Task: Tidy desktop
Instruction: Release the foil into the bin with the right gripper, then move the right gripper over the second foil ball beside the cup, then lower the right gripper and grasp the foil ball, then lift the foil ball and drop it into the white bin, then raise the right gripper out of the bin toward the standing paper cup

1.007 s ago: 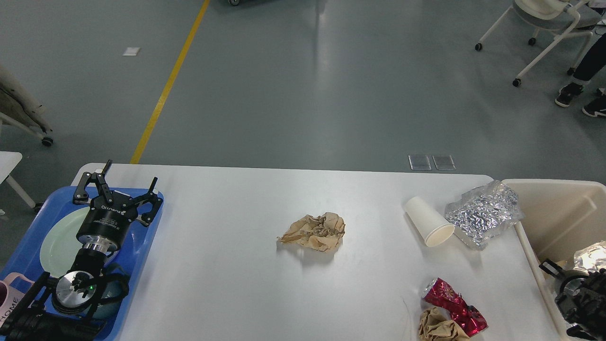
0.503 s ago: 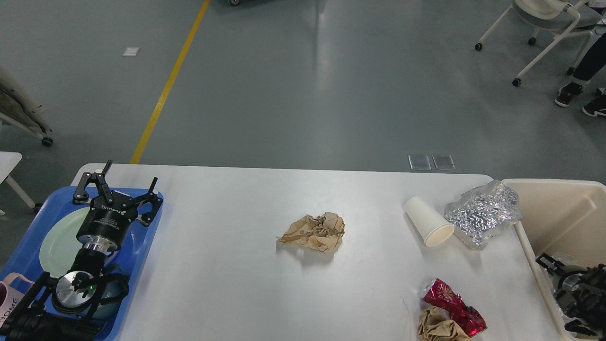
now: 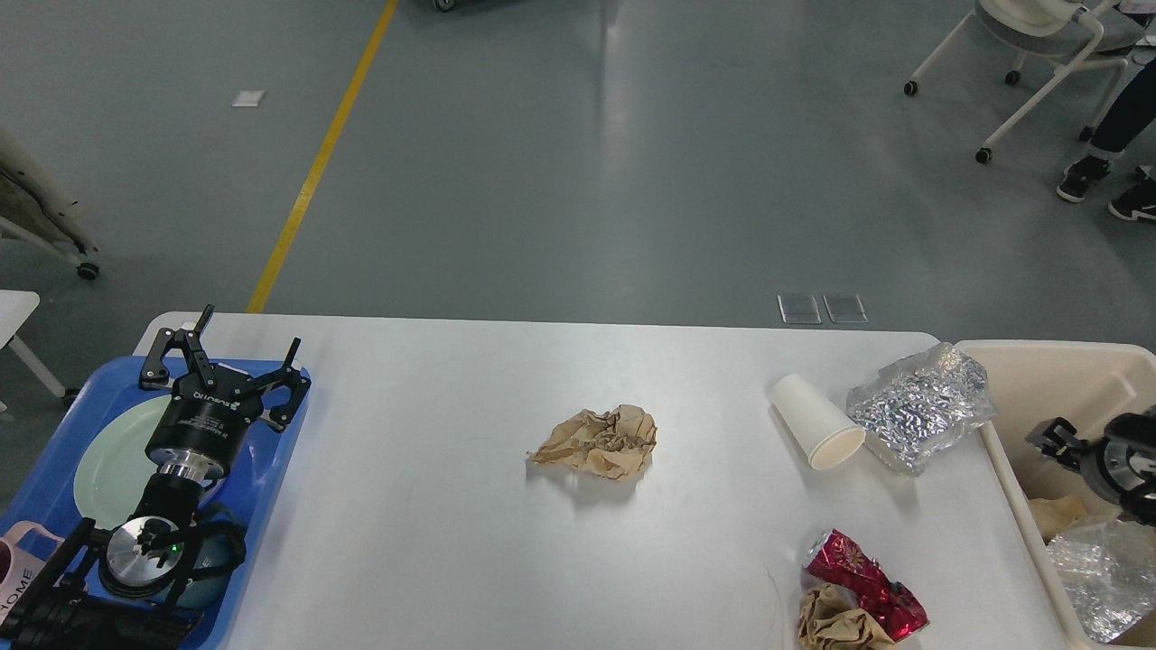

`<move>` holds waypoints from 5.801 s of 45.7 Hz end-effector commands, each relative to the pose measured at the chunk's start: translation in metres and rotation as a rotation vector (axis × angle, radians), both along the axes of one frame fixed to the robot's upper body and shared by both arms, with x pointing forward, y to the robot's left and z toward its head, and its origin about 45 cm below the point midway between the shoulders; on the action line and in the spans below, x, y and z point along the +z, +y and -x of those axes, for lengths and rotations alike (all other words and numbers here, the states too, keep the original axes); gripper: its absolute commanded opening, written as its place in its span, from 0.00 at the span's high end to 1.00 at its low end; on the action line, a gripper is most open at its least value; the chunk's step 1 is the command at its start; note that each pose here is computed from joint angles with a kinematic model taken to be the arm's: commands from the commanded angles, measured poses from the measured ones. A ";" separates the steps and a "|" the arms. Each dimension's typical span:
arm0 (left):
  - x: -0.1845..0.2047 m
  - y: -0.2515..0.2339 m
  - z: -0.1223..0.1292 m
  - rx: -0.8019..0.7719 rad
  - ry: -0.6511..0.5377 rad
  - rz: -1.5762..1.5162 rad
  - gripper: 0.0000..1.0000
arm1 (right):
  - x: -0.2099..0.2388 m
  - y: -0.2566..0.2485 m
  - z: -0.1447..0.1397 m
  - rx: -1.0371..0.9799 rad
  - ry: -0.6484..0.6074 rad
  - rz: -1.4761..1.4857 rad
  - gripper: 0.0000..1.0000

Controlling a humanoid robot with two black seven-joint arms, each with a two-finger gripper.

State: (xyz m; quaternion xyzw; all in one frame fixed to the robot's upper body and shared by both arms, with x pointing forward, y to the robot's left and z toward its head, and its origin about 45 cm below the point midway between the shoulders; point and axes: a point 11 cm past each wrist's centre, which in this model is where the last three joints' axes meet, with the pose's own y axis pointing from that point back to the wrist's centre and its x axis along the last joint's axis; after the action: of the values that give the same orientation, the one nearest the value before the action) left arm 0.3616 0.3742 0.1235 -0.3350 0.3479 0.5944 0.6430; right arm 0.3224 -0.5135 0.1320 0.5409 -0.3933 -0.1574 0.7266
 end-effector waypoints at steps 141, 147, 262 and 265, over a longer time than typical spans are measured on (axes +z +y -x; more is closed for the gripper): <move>0.000 0.000 0.000 -0.001 0.001 0.000 0.03 | -0.093 0.110 -0.037 -0.030 -0.224 -0.037 1.00; 0.000 0.000 0.000 -0.001 0.001 0.000 0.03 | -0.093 0.109 -0.037 -0.034 -0.227 -0.031 1.00; 0.000 0.000 0.000 0.000 0.000 0.000 0.03 | -0.090 -0.066 0.092 -0.173 -0.035 0.329 1.00; 0.000 0.000 0.000 -0.001 0.001 0.000 0.03 | -0.099 -0.061 0.100 -0.168 -0.030 0.338 1.00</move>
State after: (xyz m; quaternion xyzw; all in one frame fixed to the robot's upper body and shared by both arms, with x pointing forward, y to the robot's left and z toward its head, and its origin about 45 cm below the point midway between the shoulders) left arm 0.3615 0.3742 0.1234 -0.3348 0.3481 0.5943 0.6430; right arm 0.2353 -0.5816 0.0483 0.3859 -0.4694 -0.1476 0.7803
